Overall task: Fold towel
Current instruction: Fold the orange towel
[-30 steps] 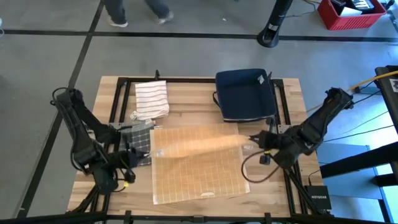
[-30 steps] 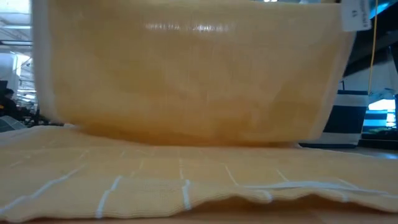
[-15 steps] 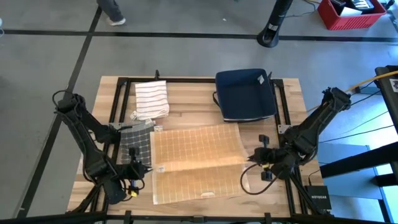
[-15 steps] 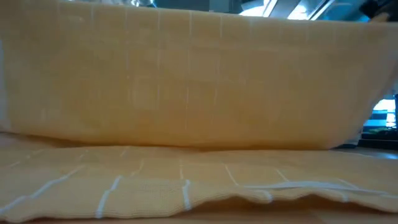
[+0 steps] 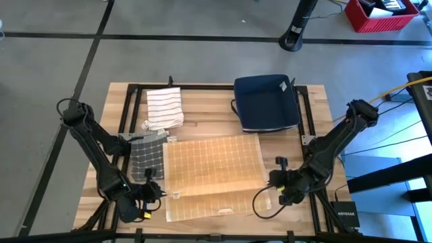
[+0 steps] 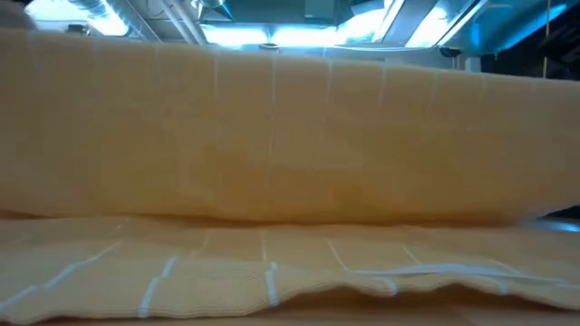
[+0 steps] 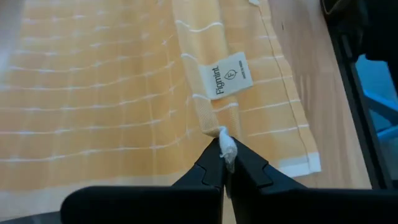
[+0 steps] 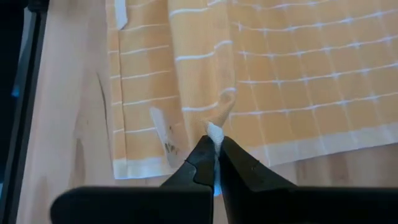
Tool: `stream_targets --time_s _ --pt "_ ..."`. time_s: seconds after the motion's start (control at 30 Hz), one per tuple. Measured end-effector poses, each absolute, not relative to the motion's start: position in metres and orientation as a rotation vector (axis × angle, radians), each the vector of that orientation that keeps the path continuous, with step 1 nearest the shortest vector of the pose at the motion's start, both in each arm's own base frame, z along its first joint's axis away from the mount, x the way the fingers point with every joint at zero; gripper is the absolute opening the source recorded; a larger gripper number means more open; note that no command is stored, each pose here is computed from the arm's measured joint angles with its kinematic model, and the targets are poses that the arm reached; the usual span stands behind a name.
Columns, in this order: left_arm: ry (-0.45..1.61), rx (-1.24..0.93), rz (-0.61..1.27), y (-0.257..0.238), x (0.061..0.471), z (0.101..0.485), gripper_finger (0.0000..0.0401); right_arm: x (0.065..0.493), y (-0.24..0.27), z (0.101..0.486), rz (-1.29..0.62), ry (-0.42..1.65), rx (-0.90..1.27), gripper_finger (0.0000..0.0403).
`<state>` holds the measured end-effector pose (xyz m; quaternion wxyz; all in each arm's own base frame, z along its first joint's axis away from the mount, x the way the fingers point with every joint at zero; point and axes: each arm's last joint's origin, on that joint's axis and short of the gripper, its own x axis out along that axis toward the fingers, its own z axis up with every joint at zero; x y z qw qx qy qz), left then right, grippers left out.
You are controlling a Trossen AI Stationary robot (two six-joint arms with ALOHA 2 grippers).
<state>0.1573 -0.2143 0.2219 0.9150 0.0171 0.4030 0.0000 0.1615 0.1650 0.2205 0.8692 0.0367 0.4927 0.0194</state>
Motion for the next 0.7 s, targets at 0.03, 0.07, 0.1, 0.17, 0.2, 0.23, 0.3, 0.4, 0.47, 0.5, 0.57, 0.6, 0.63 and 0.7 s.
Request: stream_targets --time_s 0.03,0.07,0.1,0.17,0.2,0.23,0.3,0.4,0.47,0.5,0.57,0.6,0.63,0.7 --pt "0.833 0.022 -0.006 -0.214 0.157 0.219 0.0001 0.162 0.166 0.219 0.046 1.040 0.077 0.0012" --pt "0.832 0.011 -0.010 -0.214 0.157 0.216 0.0001 0.163 0.168 0.217 0.053 1.054 0.080 0.0012" --pt "0.830 -0.001 -0.014 -0.214 0.157 0.213 0.0001 0.164 0.169 0.215 0.058 1.072 0.082 0.0012" --pt "0.836 0.000 -0.010 -0.212 0.155 0.206 0.0001 0.165 0.171 0.209 0.059 1.098 0.077 0.0012" --pt "0.841 0.003 -0.005 -0.211 0.155 0.204 0.0001 0.166 0.172 0.208 0.056 1.103 0.072 0.0012" --pt "0.842 0.001 -0.003 -0.210 0.154 0.202 0.0001 0.167 0.173 0.206 0.055 1.105 0.069 0.0012" --pt "0.850 -0.014 0.010 -0.209 0.153 0.199 0.0001 0.169 0.175 0.202 0.055 1.108 0.060 0.0012" --pt "0.857 -0.040 0.012 -0.208 0.152 0.196 0.0001 0.172 0.179 0.197 0.079 1.116 0.050 0.0012" --pt "0.860 -0.076 -0.024 -0.210 0.153 0.192 0.0001 0.174 0.183 0.194 0.112 1.133 0.059 0.0012" --pt "0.855 -0.085 -0.049 -0.212 0.153 0.190 0.0001 0.174 0.185 0.192 0.127 1.149 0.068 0.0012" --pt "0.846 -0.112 -0.097 -0.214 0.154 0.187 0.0001 0.176 0.188 0.190 0.159 1.162 0.097 0.0012" --pt "0.846 -0.133 -0.114 -0.215 0.154 0.185 0.0001 0.177 0.190 0.189 0.174 1.163 0.109 0.0012" --pt "0.850 -0.155 -0.120 -0.215 0.154 0.184 0.0001 0.179 0.192 0.188 0.187 1.162 0.124 0.0012" --pt "0.857 -0.174 -0.127 -0.215 0.153 0.183 0.0001 0.180 0.195 0.188 0.214 1.160 0.149 0.0012"
